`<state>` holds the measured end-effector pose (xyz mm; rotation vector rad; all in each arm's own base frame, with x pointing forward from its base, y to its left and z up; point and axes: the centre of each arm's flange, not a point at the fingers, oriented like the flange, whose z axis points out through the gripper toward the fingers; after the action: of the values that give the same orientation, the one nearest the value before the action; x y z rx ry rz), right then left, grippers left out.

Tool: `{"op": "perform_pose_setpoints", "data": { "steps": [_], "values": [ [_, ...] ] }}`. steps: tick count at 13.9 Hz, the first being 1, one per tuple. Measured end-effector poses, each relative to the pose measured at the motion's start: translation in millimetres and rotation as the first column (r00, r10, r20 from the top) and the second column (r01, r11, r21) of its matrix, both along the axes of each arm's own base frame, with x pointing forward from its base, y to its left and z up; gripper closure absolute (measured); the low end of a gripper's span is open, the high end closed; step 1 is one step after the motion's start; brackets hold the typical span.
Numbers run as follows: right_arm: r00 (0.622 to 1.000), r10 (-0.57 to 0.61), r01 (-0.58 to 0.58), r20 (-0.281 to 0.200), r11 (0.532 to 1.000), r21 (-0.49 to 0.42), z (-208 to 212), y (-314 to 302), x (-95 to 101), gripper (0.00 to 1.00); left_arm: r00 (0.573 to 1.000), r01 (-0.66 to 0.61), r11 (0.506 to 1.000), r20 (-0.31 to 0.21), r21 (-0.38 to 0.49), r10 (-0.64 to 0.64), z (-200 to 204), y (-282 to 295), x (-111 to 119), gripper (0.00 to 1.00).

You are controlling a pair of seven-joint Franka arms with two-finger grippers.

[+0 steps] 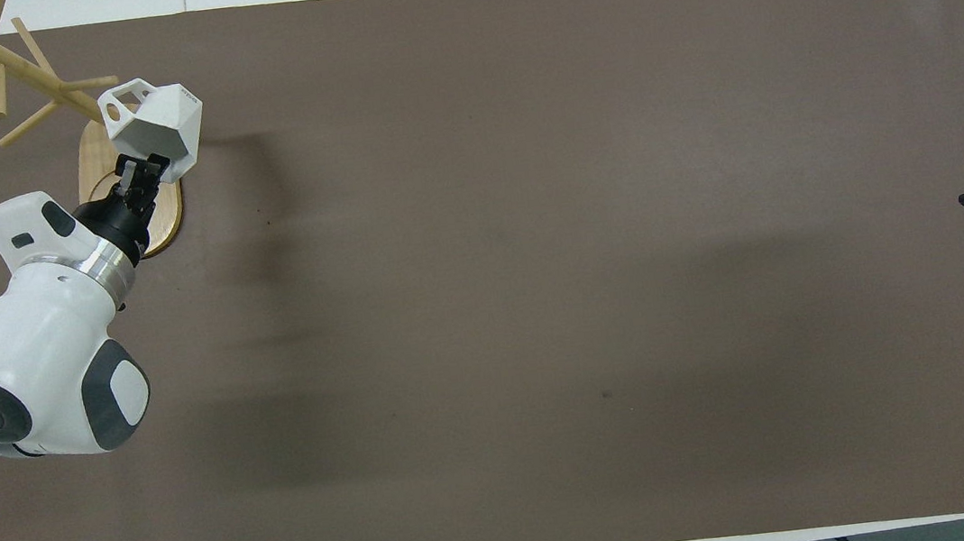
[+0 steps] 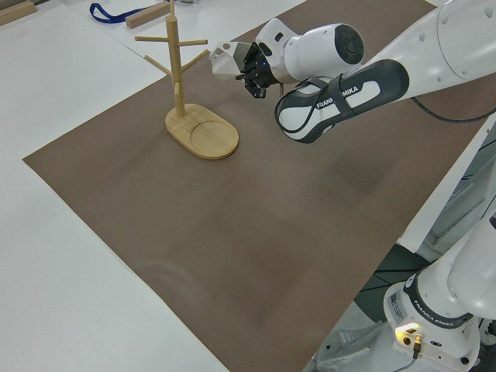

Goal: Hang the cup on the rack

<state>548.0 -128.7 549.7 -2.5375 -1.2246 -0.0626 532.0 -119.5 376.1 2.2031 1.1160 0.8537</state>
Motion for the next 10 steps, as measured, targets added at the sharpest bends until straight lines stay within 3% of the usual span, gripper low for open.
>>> {"op": "perform_pose_setpoints", "data": {
  "steps": [3, 6, 8, 10],
  "values": [
    [0.97, -0.241, 0.233, -0.042, 0.962, -0.145, 33.5, 39.1, 7.3, 0.0, 0.999, 0.052, 0.998, 0.003, 0.037, -0.052, -7.5, -9.2, 10.7, 0.96],
    [0.841, -0.528, 0.493, -0.121, 0.838, -0.232, 47.4, 42.2, -1.5, 0.0, 0.992, 0.123, 0.988, 0.014, 0.097, -0.125, -9.1, -15.2, 14.6, 0.96],
    [0.772, -0.626, 0.573, -0.106, 0.759, -0.308, 56.3, 46.4, -8.2, 0.0, 0.992, 0.125, 0.985, 0.018, 0.115, -0.128, -8.7, -6.4, 17.5, 0.96],
    [0.735, -0.674, 0.608, -0.075, 0.705, -0.364, 66.5, 57.8, -14.9, 0.0, 0.993, 0.111, 0.987, 0.023, 0.119, -0.115, -7.0, 3.3, 22.0, 0.96]
  ]
}}
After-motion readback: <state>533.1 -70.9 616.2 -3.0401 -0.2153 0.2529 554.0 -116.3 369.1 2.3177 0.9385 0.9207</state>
